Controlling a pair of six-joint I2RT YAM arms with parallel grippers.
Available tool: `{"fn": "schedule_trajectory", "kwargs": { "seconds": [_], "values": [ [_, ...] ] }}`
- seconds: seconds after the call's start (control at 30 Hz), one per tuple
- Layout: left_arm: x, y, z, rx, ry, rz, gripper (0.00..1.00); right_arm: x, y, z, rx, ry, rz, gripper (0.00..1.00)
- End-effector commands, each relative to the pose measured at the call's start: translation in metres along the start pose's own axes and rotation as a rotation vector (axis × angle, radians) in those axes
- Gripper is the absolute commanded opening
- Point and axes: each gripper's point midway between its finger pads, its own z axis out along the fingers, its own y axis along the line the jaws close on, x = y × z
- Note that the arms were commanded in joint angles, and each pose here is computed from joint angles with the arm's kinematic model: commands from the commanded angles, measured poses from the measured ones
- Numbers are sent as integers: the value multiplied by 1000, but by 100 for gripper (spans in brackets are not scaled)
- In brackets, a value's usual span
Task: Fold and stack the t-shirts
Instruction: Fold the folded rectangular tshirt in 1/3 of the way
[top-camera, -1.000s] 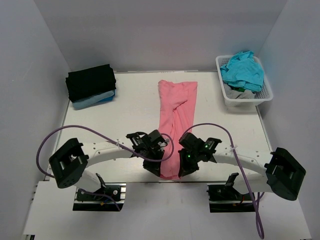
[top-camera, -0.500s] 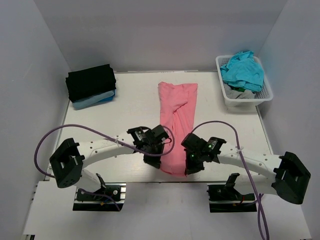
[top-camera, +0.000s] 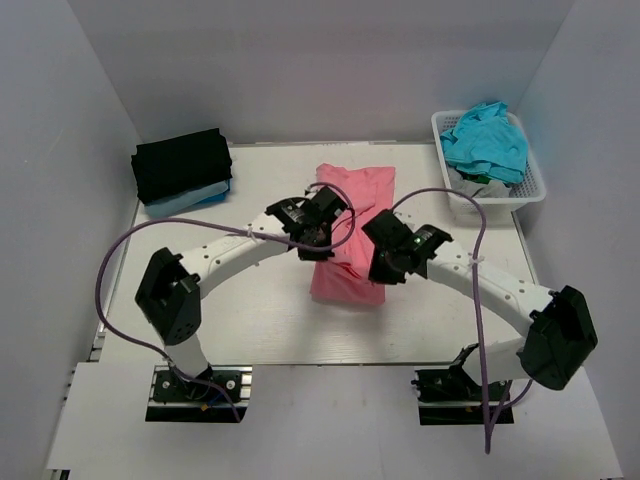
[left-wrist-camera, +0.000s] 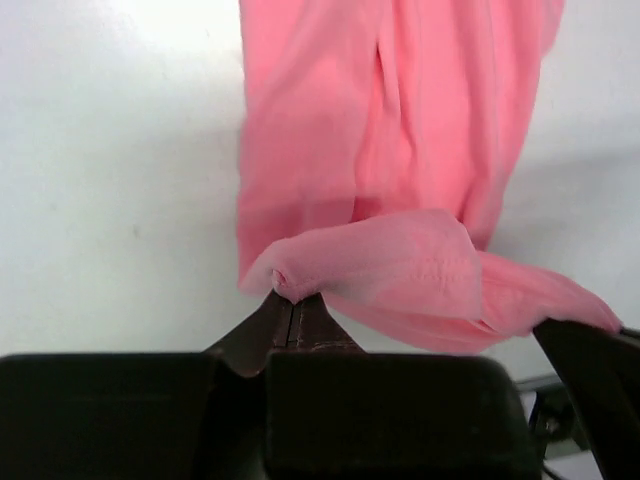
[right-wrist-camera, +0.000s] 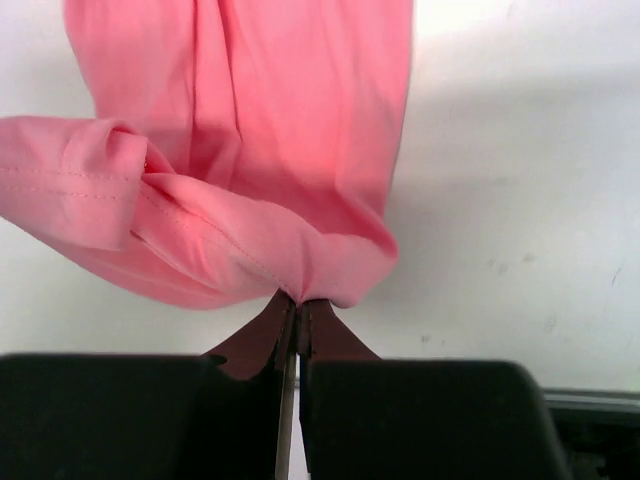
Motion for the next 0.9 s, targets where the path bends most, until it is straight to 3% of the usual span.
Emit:
{"fn": "schedule_trajectory", "kwargs": {
  "seconds": [0.0, 0.3, 0.87],
  "values": [
    [-42, 1, 0, -13, -92, 8, 0, -46, 4, 2, 17, -88, -8, 0],
    [-105, 1, 21, 22, -143, -24, 0, -111, 12, 20, -7, -127, 21, 0],
    [-137, 3, 103, 88, -59, -29, 0, -157, 9, 87, -56, 13, 66, 0]
  ]
}}
